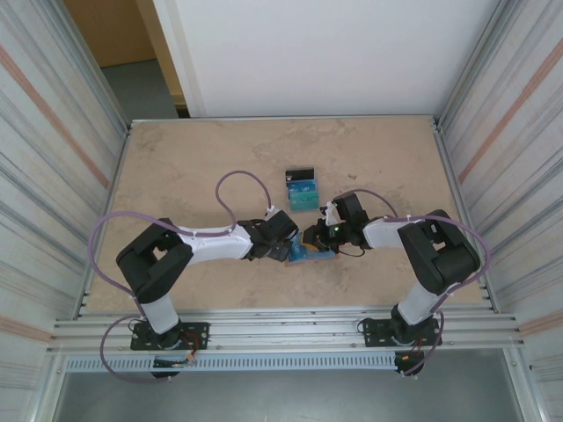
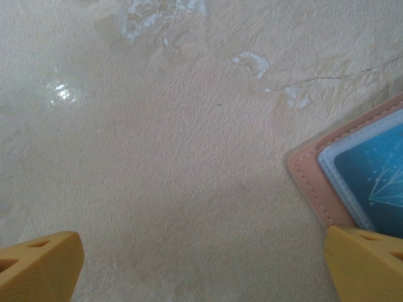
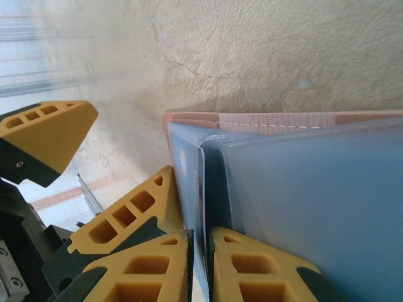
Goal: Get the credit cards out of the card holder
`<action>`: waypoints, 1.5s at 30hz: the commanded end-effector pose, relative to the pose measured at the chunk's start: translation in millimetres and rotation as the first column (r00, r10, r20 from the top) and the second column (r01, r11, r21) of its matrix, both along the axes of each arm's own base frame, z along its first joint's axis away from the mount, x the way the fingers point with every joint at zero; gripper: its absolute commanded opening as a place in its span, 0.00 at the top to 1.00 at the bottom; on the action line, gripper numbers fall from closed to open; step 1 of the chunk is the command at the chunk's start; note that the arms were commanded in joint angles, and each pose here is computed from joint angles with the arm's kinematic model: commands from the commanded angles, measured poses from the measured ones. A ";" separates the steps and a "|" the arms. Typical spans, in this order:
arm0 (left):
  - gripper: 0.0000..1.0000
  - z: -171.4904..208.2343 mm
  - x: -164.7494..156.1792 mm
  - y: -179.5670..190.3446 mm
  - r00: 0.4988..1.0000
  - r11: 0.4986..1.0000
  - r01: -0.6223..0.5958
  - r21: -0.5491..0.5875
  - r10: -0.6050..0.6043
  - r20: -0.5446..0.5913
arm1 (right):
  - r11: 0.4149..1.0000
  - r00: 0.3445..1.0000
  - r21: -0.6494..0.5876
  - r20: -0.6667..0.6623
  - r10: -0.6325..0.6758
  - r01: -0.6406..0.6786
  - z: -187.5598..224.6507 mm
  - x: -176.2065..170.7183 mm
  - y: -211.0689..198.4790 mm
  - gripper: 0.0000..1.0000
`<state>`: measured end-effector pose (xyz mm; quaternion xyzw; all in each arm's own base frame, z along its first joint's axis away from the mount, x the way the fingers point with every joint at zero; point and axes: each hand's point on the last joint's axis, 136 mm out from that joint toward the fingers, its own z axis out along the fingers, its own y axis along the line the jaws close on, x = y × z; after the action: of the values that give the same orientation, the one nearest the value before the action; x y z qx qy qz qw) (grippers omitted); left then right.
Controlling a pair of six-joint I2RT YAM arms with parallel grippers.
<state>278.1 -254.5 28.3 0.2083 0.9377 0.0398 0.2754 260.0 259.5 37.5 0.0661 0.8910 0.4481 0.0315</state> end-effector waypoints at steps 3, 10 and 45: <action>0.01 -16.4 -6.8 14.0 0.999 0.995 0.004 0.099 0.000 -0.033 | 0.995 0.999 0.092 0.024 0.030 -0.032 15.2 -0.4 8.8 0.84; 0.01 -18.8 -8.3 17.2 0.999 0.994 -0.002 0.113 0.007 -0.040 | 0.990 0.999 0.133 0.040 0.032 -0.037 26.5 -1.6 8.9 0.82; 0.01 -17.3 -4.9 18.7 0.999 0.990 -0.003 0.142 0.009 -0.039 | 0.989 0.998 0.137 0.033 -0.051 0.046 22.9 4.8 -28.4 0.94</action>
<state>278.9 -255.2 28.9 0.2129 0.9377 0.0541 0.2693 266.4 235.7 56.9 0.0848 0.8537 0.5118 0.0456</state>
